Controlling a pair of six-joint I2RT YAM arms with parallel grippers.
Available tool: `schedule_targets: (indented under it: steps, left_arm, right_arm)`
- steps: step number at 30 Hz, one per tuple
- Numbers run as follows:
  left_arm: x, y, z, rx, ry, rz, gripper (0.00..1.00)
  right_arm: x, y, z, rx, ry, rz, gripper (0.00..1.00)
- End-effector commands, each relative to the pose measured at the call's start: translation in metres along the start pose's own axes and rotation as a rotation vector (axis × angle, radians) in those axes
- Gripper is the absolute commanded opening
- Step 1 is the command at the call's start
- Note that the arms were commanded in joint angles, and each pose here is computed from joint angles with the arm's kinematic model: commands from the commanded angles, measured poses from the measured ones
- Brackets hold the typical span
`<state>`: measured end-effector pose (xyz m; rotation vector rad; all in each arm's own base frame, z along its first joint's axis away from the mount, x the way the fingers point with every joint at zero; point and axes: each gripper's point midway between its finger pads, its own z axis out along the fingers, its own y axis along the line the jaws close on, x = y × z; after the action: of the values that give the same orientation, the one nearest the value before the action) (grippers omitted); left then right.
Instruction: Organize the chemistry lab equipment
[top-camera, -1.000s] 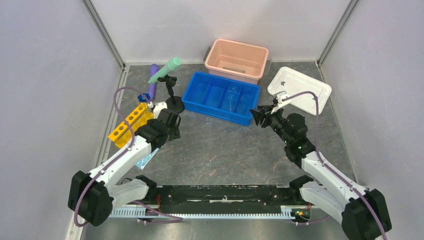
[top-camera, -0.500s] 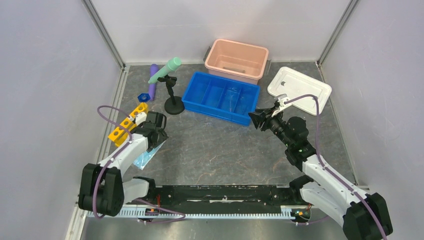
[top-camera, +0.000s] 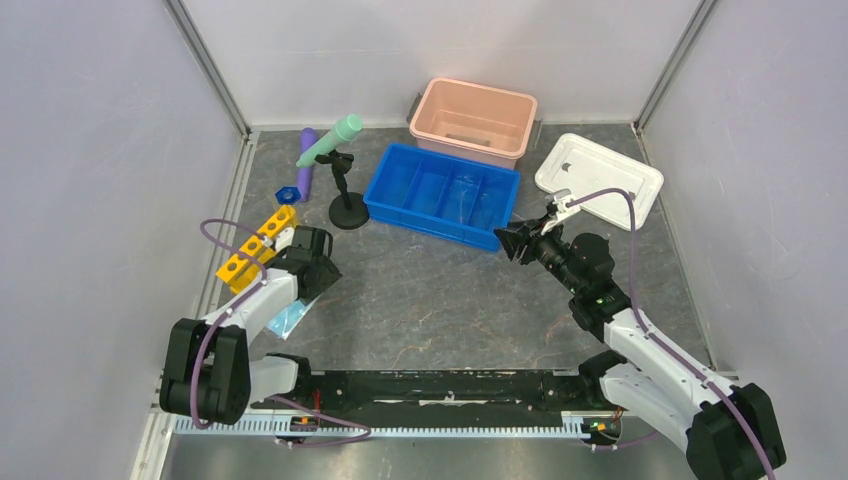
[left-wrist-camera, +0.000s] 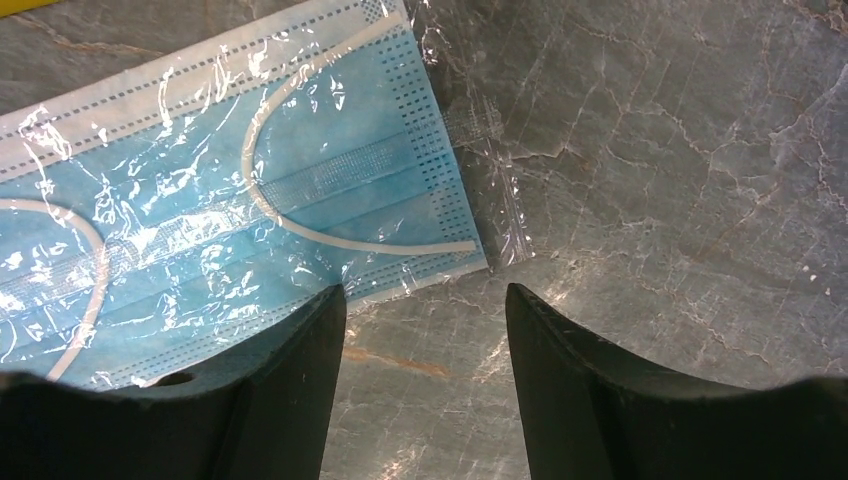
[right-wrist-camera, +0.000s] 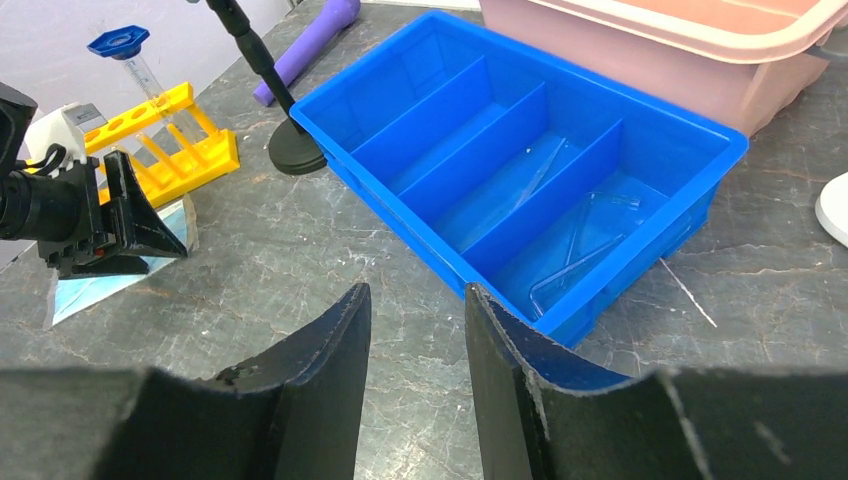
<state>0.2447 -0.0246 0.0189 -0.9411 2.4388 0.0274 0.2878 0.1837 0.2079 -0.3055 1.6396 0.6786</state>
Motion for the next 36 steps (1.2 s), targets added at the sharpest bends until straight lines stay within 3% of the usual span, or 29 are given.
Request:
schedule_targets:
  steps: [1,9,19,23,30,36]
  left_arm:
    - [0.012,-0.011,0.003,0.054,0.061,-0.027,0.66]
    - [0.045,-0.028,-0.014,0.174,0.176,-0.089,0.63]
    - [0.09,-0.082,-0.053,0.353,0.256,0.018,0.62]
    - [0.079,-0.096,-0.069,0.415,0.224,0.049,0.62]
    - [0.02,-0.051,-0.07,0.13,0.013,0.082,0.63]
    - [0.012,-0.002,-0.053,-0.009,0.031,-0.076,0.62]
  right_arm:
    - [-0.013,0.006,0.003,-0.022,-0.037,0.009,0.46]
    - [-0.009,0.007,0.006,-0.027,-0.021,0.025,0.46]
    - [0.015,0.025,0.014,-0.069,0.063,0.15,0.47]
    - [0.032,0.047,0.02,-0.113,0.122,0.194,0.48]
    - [0.07,0.088,0.034,-0.179,0.232,0.249,0.56]
    - [0.095,0.127,0.054,-0.239,0.319,0.236,0.58]
